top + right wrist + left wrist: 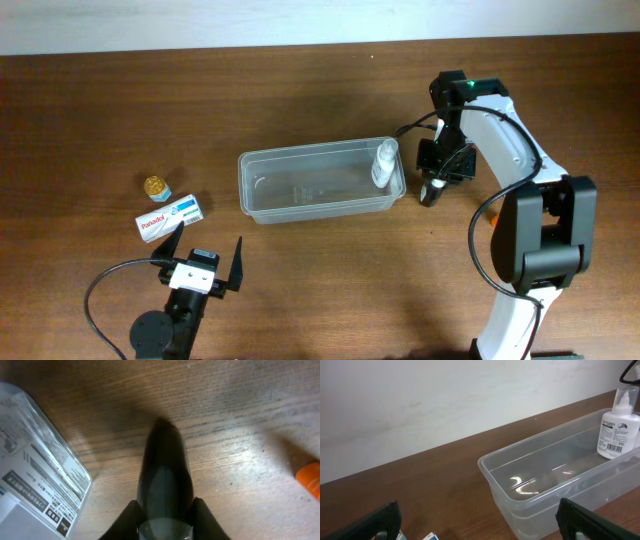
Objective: Pack container
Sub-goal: 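Move the right gripper to the dark brown bottle and grasp it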
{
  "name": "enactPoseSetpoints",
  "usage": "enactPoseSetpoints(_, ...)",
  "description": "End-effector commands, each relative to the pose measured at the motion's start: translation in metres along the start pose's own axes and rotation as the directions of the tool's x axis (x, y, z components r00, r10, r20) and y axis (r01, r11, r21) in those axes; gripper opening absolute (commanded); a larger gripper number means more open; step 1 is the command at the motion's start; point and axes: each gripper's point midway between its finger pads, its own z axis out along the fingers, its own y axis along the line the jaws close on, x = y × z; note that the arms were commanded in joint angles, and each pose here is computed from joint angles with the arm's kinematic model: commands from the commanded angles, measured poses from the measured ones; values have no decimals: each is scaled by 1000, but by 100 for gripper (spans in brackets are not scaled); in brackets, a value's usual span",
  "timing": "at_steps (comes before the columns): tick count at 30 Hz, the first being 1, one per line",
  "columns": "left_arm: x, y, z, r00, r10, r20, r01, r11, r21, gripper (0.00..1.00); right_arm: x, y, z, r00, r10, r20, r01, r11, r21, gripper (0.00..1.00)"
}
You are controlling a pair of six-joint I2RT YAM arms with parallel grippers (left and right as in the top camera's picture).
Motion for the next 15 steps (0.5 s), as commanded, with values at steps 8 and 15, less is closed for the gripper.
enactPoseSetpoints(8, 2, 1, 0, 1000, 11, -3, -11, 1000, -5, 99, -1, -1, -7, 1000, -22, 17, 23, 1000, -9, 12)
enactPoseSetpoints(15, 2, 1, 0, 1000, 11, -3, -11, 1000, -5, 99, -12, 6, -50, 988, -53, 143, 60, 997, -44, 13)
